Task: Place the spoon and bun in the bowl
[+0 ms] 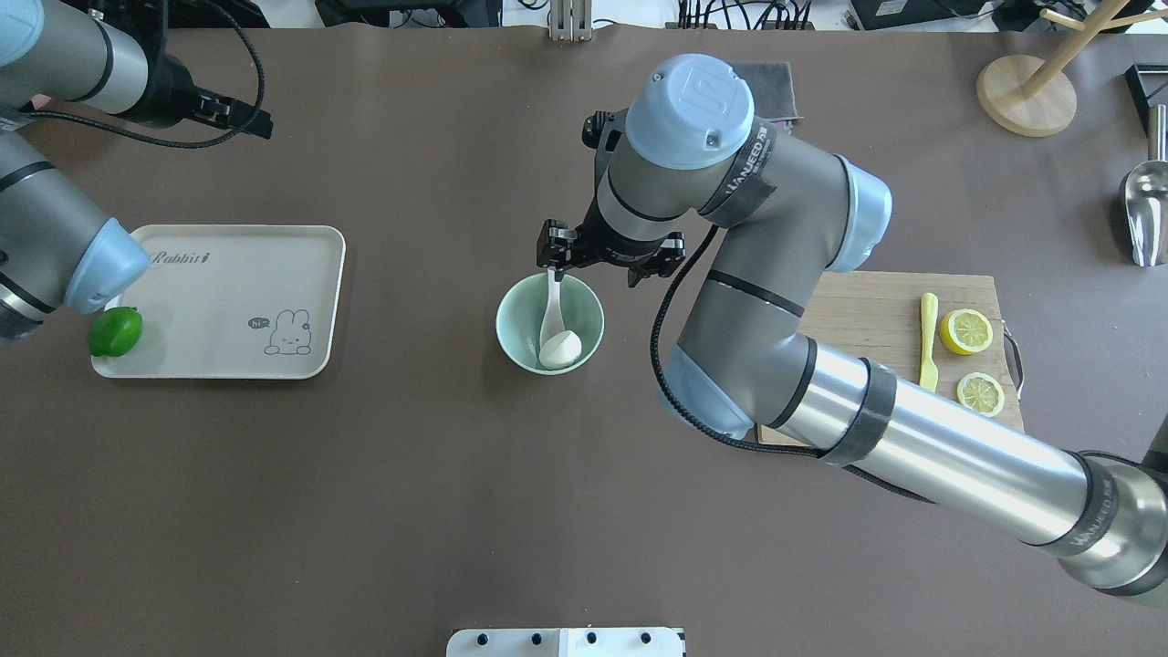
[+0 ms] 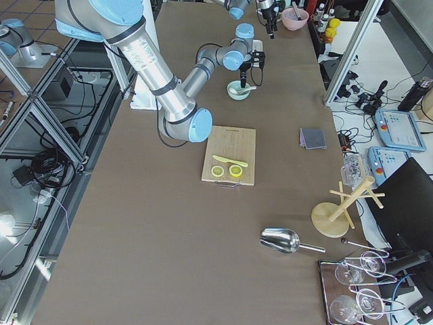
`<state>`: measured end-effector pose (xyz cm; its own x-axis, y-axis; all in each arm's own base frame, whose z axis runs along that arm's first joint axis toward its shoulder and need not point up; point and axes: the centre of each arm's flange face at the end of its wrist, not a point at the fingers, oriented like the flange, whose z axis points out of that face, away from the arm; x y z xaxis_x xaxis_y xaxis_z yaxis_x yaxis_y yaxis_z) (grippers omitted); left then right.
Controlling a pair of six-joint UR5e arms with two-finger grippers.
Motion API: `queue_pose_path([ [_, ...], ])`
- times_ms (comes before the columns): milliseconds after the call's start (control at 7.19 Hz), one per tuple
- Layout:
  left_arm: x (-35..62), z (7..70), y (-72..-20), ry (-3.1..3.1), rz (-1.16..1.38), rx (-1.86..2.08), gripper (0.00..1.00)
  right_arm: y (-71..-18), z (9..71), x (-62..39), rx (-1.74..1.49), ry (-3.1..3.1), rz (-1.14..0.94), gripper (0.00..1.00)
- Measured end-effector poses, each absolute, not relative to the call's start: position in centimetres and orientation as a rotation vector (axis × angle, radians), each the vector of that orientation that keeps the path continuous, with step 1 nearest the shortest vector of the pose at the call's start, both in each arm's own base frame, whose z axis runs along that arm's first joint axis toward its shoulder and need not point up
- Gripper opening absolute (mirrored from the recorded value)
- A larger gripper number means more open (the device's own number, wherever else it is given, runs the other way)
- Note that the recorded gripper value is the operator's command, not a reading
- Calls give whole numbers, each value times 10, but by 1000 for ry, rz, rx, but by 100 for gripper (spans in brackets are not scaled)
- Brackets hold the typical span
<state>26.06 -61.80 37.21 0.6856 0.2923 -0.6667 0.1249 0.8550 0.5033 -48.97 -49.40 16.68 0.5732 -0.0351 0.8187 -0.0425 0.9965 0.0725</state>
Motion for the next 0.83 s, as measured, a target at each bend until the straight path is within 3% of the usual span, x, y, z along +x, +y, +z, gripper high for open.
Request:
queue_pose_path([
  [417, 208, 428, -615, 723, 181, 528, 98, -518, 280, -345, 247, -835, -224, 100],
  [835, 101, 473, -612, 672, 160, 458, 98, -569, 402, -210, 228, -752, -309, 100],
])
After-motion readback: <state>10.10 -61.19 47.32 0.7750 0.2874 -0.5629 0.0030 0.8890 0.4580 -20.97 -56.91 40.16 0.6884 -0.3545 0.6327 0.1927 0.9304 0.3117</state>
